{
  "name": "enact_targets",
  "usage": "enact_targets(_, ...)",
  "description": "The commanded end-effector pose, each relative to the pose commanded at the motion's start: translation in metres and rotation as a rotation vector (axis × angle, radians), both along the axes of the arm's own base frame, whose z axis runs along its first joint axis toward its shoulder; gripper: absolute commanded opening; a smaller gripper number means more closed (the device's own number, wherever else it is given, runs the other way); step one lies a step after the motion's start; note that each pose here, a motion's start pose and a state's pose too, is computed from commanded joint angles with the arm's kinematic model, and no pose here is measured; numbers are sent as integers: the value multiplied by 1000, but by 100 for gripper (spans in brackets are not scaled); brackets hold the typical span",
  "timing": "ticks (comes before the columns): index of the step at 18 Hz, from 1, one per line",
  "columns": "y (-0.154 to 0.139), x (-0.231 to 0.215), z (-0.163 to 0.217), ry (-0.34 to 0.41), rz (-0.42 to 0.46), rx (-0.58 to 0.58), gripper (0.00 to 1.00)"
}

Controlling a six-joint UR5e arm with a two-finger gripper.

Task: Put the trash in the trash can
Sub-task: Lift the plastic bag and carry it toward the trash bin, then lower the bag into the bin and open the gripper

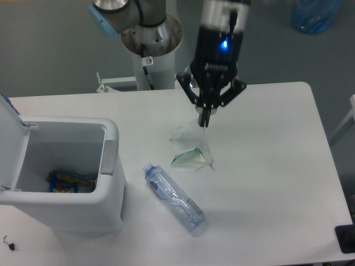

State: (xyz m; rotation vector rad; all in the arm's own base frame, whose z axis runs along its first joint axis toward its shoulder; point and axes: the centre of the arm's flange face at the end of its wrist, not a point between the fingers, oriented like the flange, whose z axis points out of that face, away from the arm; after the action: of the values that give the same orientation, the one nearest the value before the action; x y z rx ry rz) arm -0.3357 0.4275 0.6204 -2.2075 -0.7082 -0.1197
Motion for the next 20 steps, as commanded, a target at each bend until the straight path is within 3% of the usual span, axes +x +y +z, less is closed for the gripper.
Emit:
enact_targets(4,28,49,3,-1,-100,8,0)
enact_targets(10,66,109,-22,-37,-237,-22,0)
enact_targets(13,77,122,-22,-21,-267,-8,0)
enact_targets(20,129,146,-72,-65,-363,-46,2)
